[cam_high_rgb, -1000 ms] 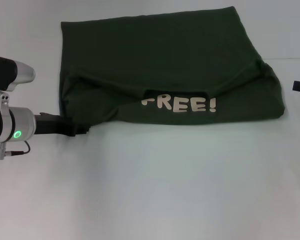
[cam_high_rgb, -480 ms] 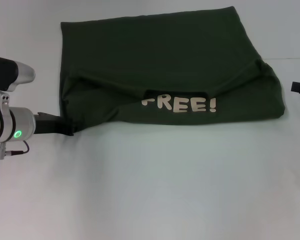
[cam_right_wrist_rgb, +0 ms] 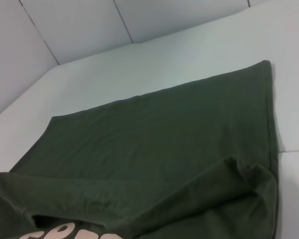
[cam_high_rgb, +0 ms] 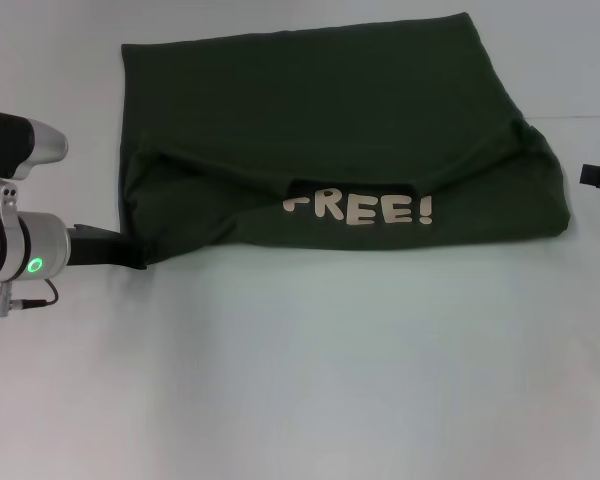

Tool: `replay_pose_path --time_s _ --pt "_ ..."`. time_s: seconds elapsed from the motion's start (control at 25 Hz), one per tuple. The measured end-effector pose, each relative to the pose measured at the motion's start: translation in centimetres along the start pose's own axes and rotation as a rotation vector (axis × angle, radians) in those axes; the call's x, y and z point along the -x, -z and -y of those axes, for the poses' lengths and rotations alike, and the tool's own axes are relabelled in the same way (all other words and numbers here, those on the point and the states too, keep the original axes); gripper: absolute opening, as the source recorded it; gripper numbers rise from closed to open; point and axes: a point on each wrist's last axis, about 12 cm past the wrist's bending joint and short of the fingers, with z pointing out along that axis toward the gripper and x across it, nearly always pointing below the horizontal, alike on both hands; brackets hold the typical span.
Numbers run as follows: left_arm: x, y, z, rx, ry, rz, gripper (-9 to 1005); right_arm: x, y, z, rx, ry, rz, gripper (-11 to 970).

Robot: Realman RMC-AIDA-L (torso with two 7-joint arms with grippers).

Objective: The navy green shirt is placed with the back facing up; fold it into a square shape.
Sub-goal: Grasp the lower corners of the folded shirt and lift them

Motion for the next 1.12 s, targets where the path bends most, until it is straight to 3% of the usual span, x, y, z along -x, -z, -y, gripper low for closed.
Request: replay_pose_path --time_s 0.24,0.6,1.12 --pt "0.1 0.1 -0.2 0.000 0.002 -0.001 29 0.6 -0.7 -0.6 0.018 -0.052 -0.036 925" --pt "0.6 0.2 -0.2 -0.003 -0.001 0.003 31 3.4 -2.4 -1.5 -0.048 -0.114 -0.247 925" --pt "1.3 0.1 0.0 -0.010 -0.012 0.004 31 2.8 -3.2 -1.5 -0.098 -0.148 -0.266 925"
